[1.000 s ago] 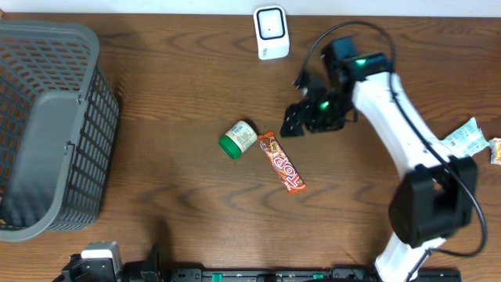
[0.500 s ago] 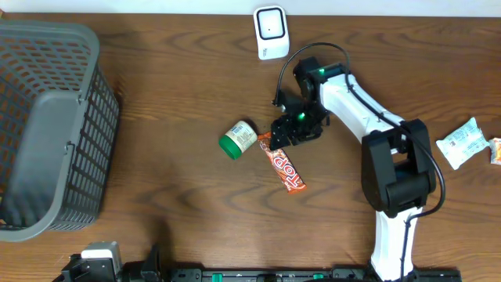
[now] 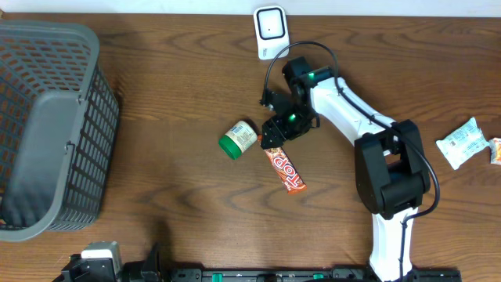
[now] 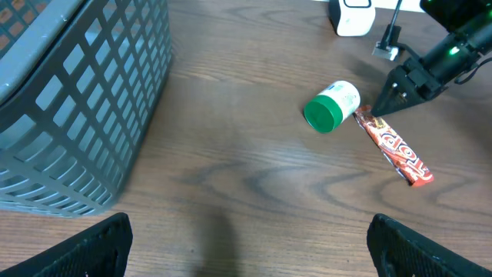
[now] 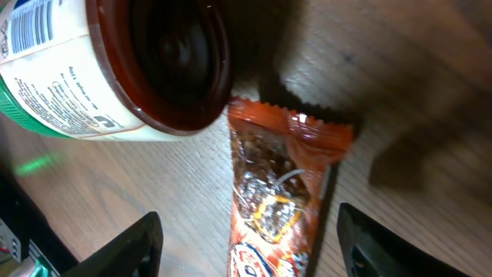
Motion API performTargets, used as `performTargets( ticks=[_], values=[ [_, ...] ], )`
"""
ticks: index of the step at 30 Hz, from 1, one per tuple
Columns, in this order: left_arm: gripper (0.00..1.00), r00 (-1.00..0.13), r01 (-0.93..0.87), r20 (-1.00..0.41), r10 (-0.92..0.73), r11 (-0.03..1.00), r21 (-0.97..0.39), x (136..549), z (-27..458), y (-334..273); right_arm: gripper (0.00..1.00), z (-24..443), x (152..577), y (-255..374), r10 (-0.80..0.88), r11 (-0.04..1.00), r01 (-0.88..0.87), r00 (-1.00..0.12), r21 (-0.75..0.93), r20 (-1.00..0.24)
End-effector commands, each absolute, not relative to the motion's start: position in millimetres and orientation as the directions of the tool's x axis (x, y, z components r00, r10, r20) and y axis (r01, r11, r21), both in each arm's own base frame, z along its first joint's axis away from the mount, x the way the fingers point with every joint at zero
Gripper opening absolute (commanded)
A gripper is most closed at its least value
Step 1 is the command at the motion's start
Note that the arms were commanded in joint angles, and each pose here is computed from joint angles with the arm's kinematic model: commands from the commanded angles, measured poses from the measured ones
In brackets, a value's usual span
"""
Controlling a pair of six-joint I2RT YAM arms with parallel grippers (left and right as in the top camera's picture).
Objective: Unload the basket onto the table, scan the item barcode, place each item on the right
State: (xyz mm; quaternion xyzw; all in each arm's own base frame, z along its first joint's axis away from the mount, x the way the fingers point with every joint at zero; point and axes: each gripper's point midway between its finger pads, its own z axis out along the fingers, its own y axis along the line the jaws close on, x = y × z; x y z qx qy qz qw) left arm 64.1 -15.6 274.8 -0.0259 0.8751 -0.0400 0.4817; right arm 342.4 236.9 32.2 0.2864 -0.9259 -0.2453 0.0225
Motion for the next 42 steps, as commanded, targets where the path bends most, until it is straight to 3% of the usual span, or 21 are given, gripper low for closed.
performTargets(
  ticks=[1, 3, 9, 14, 18, 24, 29, 32, 34, 35, 38, 42],
  values=[
    [0.98, -0.528, 0.006, -0.847, -0.069, 0.996, -0.086, 63.4, 276.3, -17.1, 0.62, 8.3, 332.0, 240.2, -0.578, 0.704, -0.527, -0.815, 0.476, -0.048],
    [0.98, -0.528, 0.006, -0.847, -0.069, 0.996, -0.086, 63.4, 276.3, -17.1, 0.55, -0.2, 329.6, 236.3, -0.580, 0.716, -0.520, -0.815, 0.466, -0.018],
    [0.98, -0.528, 0.006, -0.847, -0.069, 0.996, -0.086, 63.4, 276.3, -17.1, 0.55, -24.0, 322.9, 224.9, -0.581, 0.746, -0.502, -0.812, 0.439, 0.060],
    [0.98, -0.528, 0.007, -0.847, -0.069, 0.996, -0.085, 63.4, 276.3, -17.1, 0.22, -28.3, 321.8, 223.9, -0.582, 0.748, -0.500, -0.810, 0.436, 0.070],
    [0.98, -0.528, 0.006, -0.847, -0.069, 0.996, -0.086, 63.4, 276.3, -17.1, 0.02, -28.0, 322.0, 223.9, -0.582, 0.748, -0.500, -0.810, 0.436, 0.070],
    [0.98, -0.528, 0.006, -0.847, -0.069, 0.996, -0.086, 63.4, 276.3, -17.1, 0.01, -21.7, 324.3, 226.6, -0.580, 0.746, -0.496, -0.812, 0.444, 0.066],
    [0.98, -0.528, 0.006, -0.847, -0.069, 0.996, -0.086, 63.4, 276.3, -17.1, 0.01, 12.5, 340.8, 221.3, -0.549, 0.782, -0.474, -0.832, 0.405, 0.085],
    [0.98, -0.528, 0.006, -0.847, -0.069, 0.996, -0.086, 63.4, 276.3, -17.1, 0.01, 24.4, 371.0, 182.9, -0.399, 0.916, -0.389, -0.909, 0.101, 0.116],
    [0.98, -0.528, 0.006, -0.847, -0.069, 0.996, -0.086, 63.4, 276.3, -17.1, 0.01, 35.6, 391.1, 141.8, -0.280, 0.928, -0.291, -0.957, -0.233, 0.078],
    [0.98, -0.528, 0.006, -0.847, -0.069, 0.996, -0.086, 63.4, 276.3, -17.1, 0.01, 45.7, 398.0, 121.6, -0.225, 0.888, -0.220, -0.974, -0.403, 0.035],
    [0.98, -0.528, 0.006, -0.847, -0.069, 0.996, -0.086, 63.4, 276.3, -17.1, 0.01, 66.4, 401.4, 97.9, -0.130, 0.782, -0.046, -0.987, -0.622, -0.090],
    [0.98, -0.527, 0.006, -0.847, -0.069, 0.996, -0.086, 63.4, 276.4, -17.1, 0.01, 87.8, 399.4, 87.6, -0.063, 0.659, 0.179, -0.955, -0.730, -0.291]
  ],
)
